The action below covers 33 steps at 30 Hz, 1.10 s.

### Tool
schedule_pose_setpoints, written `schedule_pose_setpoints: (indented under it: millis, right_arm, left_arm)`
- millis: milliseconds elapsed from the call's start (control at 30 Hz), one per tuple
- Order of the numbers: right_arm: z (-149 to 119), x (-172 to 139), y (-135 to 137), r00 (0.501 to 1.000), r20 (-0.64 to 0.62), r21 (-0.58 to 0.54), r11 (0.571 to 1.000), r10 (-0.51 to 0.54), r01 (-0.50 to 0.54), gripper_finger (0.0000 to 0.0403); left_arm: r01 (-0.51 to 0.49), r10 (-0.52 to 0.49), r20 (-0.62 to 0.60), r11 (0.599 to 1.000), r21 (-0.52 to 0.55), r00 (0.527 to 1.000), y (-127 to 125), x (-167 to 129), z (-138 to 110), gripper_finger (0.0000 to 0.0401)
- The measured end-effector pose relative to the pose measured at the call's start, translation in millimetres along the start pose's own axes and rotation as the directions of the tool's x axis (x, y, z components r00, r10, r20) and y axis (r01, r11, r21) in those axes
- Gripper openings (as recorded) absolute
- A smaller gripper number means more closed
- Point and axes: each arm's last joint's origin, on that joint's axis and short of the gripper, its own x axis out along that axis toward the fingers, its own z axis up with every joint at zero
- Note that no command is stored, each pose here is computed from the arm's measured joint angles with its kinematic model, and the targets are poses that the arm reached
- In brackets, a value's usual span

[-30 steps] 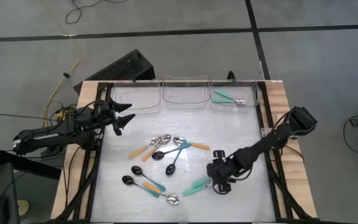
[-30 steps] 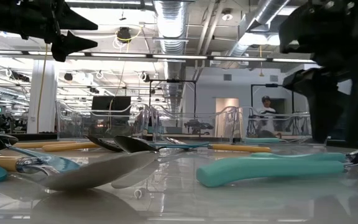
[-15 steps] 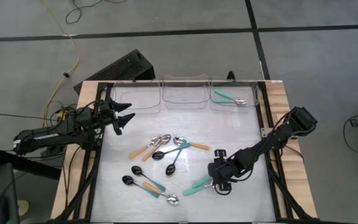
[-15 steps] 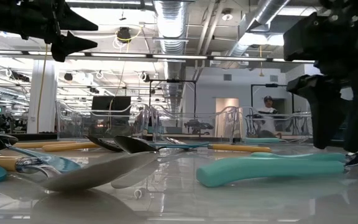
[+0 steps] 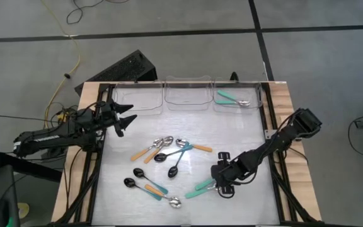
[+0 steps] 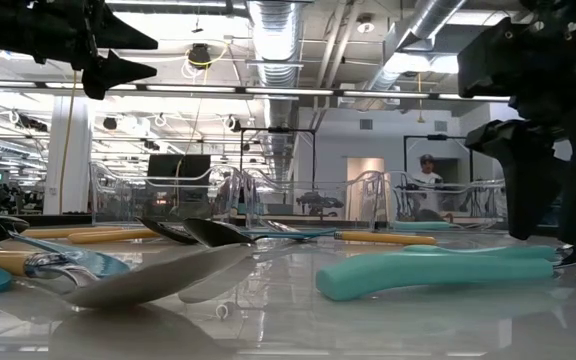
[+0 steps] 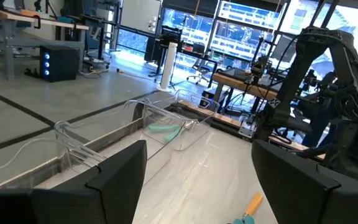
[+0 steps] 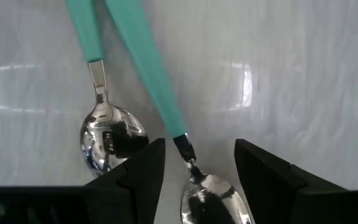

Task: Sort silverware by color (type)
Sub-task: Put the top light blue spoon into the top right transparent bin

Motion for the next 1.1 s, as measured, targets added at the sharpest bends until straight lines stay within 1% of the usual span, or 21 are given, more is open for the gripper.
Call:
schedule_pose_setpoints:
  millis: [500,1100]
  right_arm:
    - [4.8,0.7,-3.3,1.000,0.026,0.021,1.000,0.005,-0.006,0.0219]
    - [5.4,0.6,-2.5,0.999,0.035,0.021,1.000,0.009,-0.010,0.0219]
  left_arm:
    - [0.000,0.000,0.000,1.000,0.000,1.000,0.0,0.0,0.0,0.0277]
    - [-0.001,0.001,-0.002,1.000,0.000,1.000,0.0,0.0,-0.2,0.0277]
